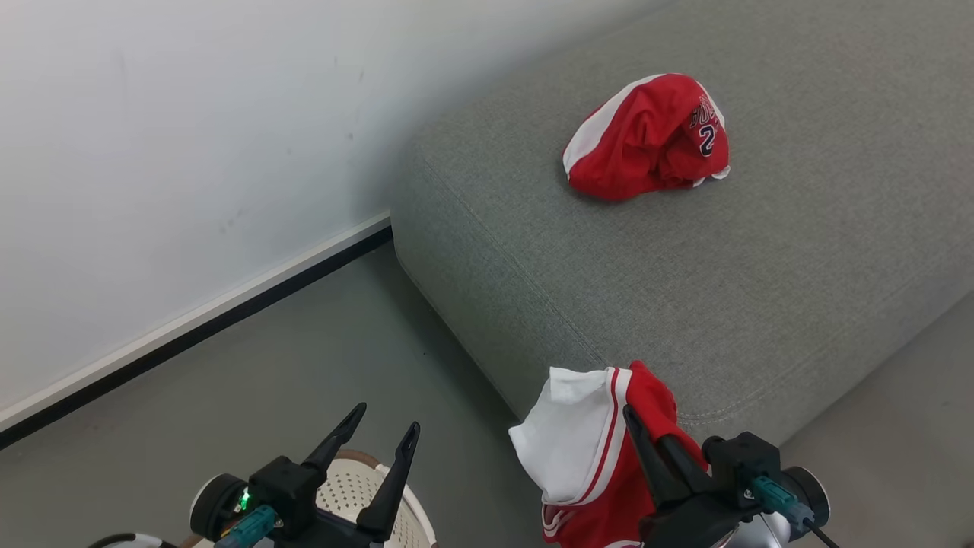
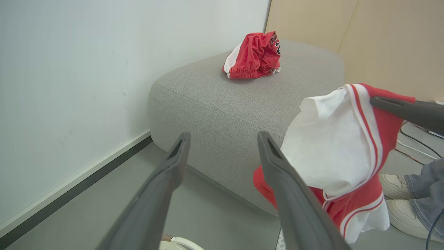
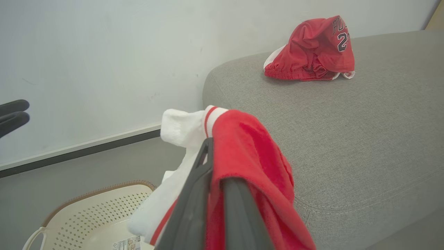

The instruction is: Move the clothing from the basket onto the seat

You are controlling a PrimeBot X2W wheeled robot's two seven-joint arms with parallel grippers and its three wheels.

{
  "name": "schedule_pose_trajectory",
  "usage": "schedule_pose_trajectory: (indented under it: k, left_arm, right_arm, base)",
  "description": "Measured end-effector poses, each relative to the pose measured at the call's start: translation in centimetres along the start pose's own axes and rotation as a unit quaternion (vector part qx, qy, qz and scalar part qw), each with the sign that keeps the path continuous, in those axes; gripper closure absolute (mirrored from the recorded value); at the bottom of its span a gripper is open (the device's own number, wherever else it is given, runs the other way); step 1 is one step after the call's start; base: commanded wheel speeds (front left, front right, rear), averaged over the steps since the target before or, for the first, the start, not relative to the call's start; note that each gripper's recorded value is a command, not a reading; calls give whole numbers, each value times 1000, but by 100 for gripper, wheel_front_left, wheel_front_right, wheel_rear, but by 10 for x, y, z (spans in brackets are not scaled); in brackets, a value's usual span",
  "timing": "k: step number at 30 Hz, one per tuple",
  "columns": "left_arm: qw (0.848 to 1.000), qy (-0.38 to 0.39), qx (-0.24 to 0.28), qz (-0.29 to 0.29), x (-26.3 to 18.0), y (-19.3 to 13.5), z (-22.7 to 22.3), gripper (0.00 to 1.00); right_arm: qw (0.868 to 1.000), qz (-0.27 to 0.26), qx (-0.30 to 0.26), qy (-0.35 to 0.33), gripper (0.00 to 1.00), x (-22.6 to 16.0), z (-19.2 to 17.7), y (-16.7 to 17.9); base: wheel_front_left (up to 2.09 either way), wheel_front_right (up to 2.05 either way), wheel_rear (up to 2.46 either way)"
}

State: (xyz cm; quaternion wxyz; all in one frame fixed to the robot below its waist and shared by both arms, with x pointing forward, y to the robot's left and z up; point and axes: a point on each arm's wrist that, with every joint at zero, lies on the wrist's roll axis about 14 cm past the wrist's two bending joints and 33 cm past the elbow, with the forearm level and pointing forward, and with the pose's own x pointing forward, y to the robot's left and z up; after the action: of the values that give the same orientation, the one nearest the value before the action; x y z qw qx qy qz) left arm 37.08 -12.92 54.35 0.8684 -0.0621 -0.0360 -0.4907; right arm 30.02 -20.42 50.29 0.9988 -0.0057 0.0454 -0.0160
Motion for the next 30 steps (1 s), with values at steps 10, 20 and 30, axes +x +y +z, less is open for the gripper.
schedule_pose_trajectory:
  k: [10, 20, 30]
  left_arm:
    - [1000, 3, -5, -6, -3, -4, -4, 0]
    - [1000, -14, -10, -12, 1, 3, -2, 0]
    - [1000, -17, 1, -17, 18, 46, -16, 0]
  right_arm:
    - [1000, 20, -19, -7, 100, 9, 7, 7]
    - [993, 66, -90, -45, 100, 55, 51, 0]
    - [966, 83, -201, -142, 100, 153, 176, -43]
  base:
    - [0, 0, 0]
    - [0, 0, 0]
    - [0, 0, 0]
